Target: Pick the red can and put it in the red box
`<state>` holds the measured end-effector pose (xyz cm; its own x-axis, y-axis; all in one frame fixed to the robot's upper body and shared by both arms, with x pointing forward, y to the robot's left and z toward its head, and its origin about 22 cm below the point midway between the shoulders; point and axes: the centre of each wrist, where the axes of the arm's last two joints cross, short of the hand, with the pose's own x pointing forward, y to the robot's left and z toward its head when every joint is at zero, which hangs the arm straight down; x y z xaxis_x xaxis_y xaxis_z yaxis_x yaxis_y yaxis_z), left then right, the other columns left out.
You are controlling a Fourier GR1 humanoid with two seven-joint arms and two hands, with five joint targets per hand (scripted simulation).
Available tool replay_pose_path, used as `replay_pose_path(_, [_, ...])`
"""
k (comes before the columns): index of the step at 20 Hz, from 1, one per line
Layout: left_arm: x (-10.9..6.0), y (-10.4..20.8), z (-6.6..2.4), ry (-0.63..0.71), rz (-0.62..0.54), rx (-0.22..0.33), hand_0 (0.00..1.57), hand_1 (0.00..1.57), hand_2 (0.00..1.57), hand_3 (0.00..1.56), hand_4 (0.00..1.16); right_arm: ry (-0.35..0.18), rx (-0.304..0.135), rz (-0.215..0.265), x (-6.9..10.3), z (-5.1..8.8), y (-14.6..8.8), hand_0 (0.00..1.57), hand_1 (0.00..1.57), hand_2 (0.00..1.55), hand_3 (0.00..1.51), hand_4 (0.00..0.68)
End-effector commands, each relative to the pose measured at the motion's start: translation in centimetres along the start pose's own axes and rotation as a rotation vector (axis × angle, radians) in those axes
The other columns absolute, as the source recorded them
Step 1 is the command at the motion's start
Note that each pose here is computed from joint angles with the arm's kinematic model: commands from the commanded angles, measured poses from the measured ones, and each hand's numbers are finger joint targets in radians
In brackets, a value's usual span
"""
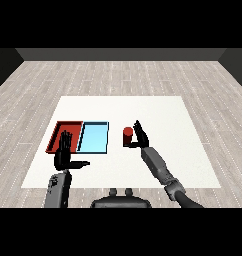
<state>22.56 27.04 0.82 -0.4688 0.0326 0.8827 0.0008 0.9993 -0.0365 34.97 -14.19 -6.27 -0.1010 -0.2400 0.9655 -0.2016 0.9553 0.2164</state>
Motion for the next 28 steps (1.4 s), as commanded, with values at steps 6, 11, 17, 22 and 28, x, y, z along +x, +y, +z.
replay_pose_path(6, [-0.9, -0.8, -0.06, -0.01, 0.017, -0.01, 0.0, 0.0, 0.0, 0.0, 0.0, 0.03, 0.018, 0.007, 0.1, -0.7, 1.4, 0.0, 0.0, 0.0, 0.0, 0.0])
replay_pose_path(11, [-0.2, 0.7, -0.44, -0.006, 0.017, 0.005, 0.0, 0.0, 0.0, 0.0, 0.0, 0.038, 0.007, 0.024, -0.2, -1.6, 2.6, 0.0, 0.0, 0.0, 0.0, 0.0])
replay_pose_path(17, [0.5, 1.2, -0.64, -0.004, -0.011, 0.023, 0.0, 0.0, 0.0, 0.0, 0.0, 0.058, 0.021, 0.008, -1.0, -1.1, 2.4, 0.0, 0.0, 0.0, 0.0, 0.0])
replay_pose_path(22, [0.7, 1.9, -1.44, -0.001, -0.005, 0.023, 0.0, 0.0, 0.0, 0.0, 0.0, 0.06, 0.03, 0.009, -0.9, -1.5, 2.1, 0.0, 0.0, 0.0, 0.0, 0.0])
replay_pose_path(28, [0.6, -0.3, 0.16, -0.016, 0.002, 0.03, 0.0, 0.0, 0.0, 0.0, 0.0, 0.09, -0.009, 0.055, 0.7, -3.1, 4.3, 0.0, 0.0, 0.0, 0.0, 0.0])
